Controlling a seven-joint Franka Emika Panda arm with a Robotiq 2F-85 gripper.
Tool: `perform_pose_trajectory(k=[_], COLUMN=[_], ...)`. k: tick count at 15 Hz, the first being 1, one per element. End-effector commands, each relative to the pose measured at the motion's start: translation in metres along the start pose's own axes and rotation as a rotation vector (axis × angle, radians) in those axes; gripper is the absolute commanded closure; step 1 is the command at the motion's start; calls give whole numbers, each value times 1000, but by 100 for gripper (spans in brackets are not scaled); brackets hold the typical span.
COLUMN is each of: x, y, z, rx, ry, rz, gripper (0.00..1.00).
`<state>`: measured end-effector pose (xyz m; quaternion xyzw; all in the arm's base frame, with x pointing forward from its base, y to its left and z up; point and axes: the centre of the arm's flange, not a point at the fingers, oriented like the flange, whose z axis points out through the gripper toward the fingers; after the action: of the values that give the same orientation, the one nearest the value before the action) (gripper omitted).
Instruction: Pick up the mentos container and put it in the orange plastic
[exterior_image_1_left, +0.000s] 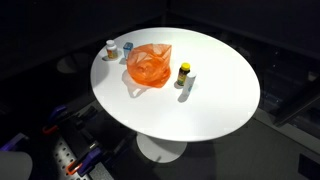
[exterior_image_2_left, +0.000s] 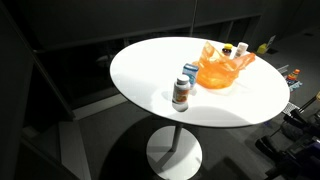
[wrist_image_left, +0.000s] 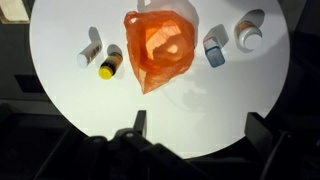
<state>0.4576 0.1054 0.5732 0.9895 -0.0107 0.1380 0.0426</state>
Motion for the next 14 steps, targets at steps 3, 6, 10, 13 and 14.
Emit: perform_pose_trajectory(k=[3, 6, 10, 13, 14], x=[47, 66, 85, 94, 96], y=[-19, -32, -43, -52, -56], z=[13, 39, 84, 124, 137], rx=[100, 180, 216, 188, 178], ry=[-14, -90, -176, -238, -249], rz=[-112, -195, -259, -269, -266], gripper=[0, 0, 0, 0, 0])
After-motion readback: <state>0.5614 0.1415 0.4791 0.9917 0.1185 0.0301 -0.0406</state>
